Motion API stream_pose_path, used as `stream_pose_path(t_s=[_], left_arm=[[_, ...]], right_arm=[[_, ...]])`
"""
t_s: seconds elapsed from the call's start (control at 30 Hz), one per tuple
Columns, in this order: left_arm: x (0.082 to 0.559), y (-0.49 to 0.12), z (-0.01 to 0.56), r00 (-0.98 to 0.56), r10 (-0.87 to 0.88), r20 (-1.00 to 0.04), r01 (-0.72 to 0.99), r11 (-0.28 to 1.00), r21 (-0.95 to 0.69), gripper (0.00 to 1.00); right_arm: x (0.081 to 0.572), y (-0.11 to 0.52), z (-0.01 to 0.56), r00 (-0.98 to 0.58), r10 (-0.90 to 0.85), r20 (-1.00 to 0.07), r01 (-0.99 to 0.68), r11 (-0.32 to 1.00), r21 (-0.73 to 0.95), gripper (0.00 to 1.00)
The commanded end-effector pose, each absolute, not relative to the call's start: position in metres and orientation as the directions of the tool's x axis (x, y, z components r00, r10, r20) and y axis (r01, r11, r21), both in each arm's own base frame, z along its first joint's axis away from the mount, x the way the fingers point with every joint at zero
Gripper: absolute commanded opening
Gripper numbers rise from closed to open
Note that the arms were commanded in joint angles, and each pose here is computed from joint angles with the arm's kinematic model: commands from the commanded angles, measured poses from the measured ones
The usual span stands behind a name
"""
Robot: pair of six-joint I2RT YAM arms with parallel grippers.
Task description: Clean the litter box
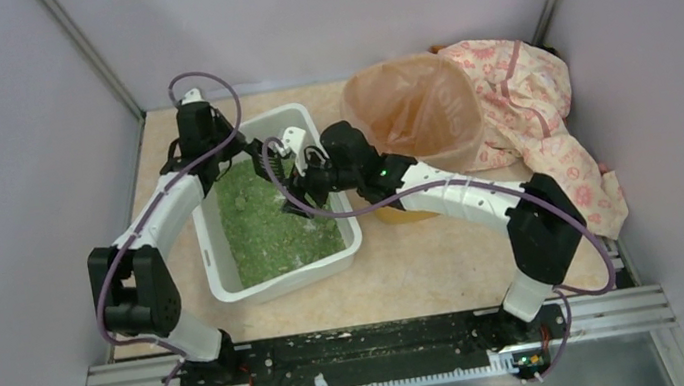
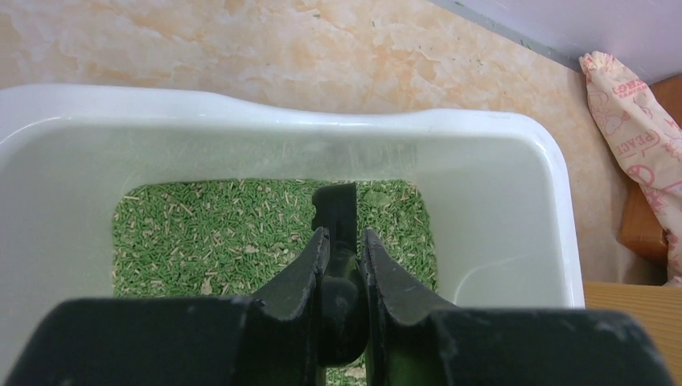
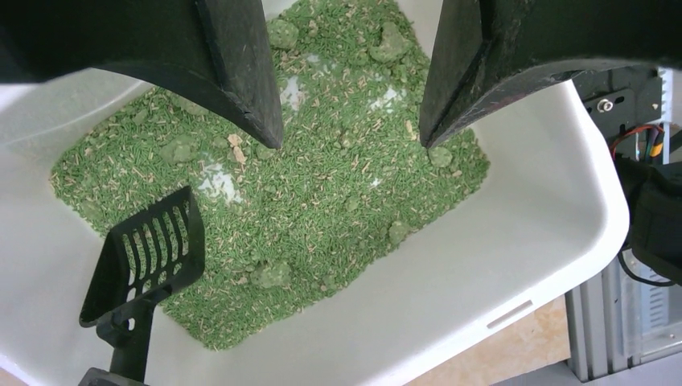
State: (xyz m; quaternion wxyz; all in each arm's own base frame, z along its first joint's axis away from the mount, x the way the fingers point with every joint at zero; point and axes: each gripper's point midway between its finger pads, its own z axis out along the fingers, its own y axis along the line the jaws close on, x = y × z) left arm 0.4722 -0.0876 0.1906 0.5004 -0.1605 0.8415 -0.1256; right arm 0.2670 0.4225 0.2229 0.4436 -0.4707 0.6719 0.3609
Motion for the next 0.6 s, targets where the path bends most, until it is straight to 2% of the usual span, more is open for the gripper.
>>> stream_pose_path(t_s=[0.0,0.57], left_arm=[[0.459,-0.088,0.216,-0.414,-0.393,-0.821,-0.099,0.916,-0.389,0.00],[0.447,-0.100,0.143,-0.561,-0.404,-0.722,-0.125,0.904,-0.409,0.00]], right_arm=[[0.265,0.422,0.270,-0.101,-0.188,-0.977,-0.957,0.288,0.043,0.63],[0.255,0.409,0.273,-0.080,-0.169,-0.982,-0.960,0.279,0.030,0.62]])
